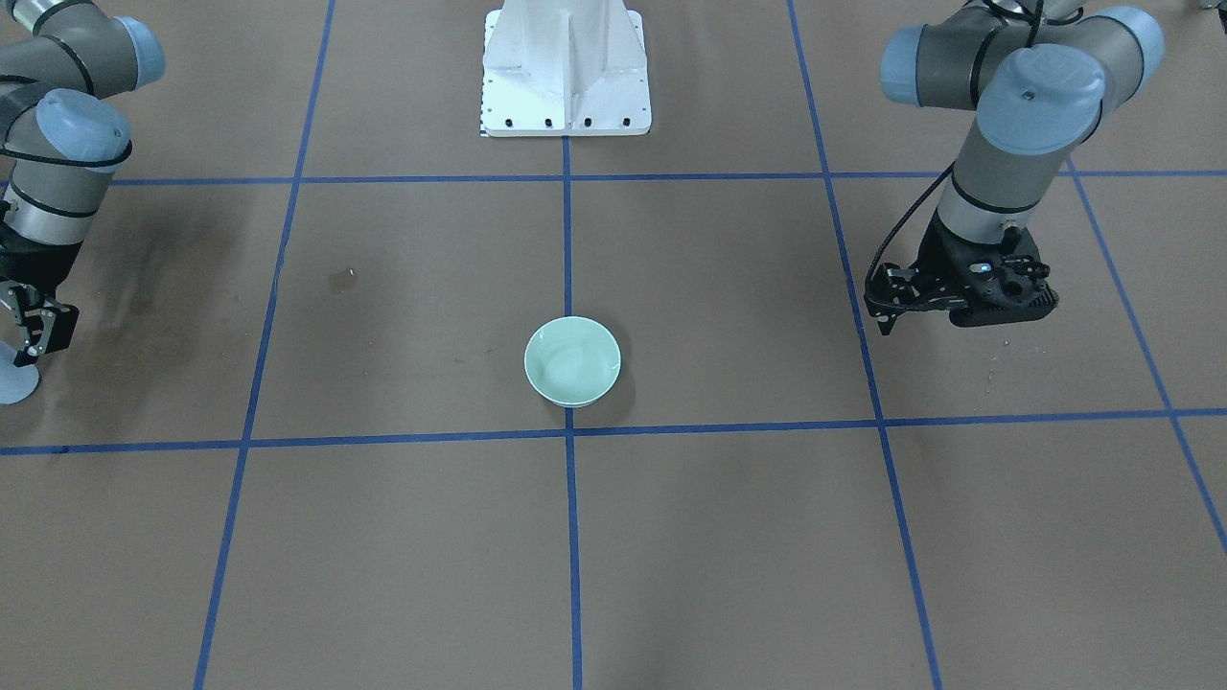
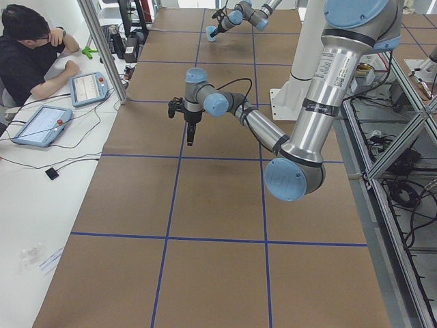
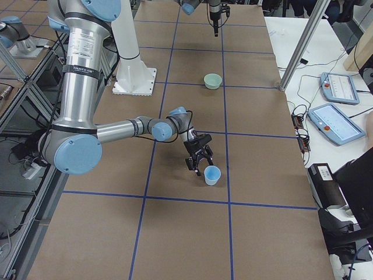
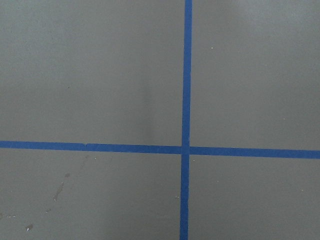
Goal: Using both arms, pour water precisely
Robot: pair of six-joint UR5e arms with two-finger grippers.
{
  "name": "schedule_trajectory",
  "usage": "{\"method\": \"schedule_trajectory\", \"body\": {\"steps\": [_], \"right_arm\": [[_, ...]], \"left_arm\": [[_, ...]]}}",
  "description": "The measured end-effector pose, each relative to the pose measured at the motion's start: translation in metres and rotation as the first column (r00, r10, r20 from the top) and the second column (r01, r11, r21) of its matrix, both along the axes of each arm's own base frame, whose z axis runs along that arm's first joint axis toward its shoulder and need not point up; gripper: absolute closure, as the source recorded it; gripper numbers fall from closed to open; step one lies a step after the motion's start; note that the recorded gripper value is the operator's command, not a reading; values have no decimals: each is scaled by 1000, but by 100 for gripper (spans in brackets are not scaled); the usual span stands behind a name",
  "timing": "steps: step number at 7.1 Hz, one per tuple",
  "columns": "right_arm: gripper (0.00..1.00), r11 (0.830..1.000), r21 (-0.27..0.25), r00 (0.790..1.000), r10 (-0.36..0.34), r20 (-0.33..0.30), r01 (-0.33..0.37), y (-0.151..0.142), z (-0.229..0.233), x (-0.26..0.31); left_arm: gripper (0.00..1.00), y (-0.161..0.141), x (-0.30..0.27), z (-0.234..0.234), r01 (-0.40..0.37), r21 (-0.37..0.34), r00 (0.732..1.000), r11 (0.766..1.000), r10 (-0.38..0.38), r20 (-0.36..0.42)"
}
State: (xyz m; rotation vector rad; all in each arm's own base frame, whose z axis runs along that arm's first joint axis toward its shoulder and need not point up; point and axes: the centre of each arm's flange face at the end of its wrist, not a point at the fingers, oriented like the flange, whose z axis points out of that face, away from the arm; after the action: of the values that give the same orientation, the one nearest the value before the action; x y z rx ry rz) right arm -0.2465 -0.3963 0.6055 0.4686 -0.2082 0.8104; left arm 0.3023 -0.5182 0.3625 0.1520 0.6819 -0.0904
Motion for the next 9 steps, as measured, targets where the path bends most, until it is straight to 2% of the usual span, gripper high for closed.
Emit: {"method": "schedule_trajectory", "body": {"steps": [2, 3, 4, 5, 6, 7, 9], "right_arm": [[1, 999, -32, 999, -25, 38, 26, 23, -37, 16], [1, 997, -54, 998, -45, 40, 47, 31, -72, 23], [1, 993, -70, 995, -91, 33, 93, 32, -112, 30], [1, 984, -86, 988, -156, 20, 157, 20, -147, 40], [1, 966, -109, 972, -234, 12, 234, -5, -177, 56], [1, 940, -130, 948, -318, 9, 316, -32, -199, 75], [1, 875, -157, 887, -460, 25, 458, -78, -210, 115]], "left_arm": [[0, 0, 0, 0, -1, 1, 1000, 1000, 1, -1], [0, 0, 0, -1, -1, 3, 1000, 1000, 1, -2], [0, -1, 2, -8, 1, 10, 1000, 1000, -1, -10], [0, -4, 6, -24, 19, 13, 999, 1000, -19, -34], [0, -7, 18, -52, 66, -3, 994, 998, -66, -85], [0, -6, 45, -92, 109, -40, 982, 993, -113, -149], [0, 5, 128, -156, 121, -120, 955, 985, -148, -257]]}}
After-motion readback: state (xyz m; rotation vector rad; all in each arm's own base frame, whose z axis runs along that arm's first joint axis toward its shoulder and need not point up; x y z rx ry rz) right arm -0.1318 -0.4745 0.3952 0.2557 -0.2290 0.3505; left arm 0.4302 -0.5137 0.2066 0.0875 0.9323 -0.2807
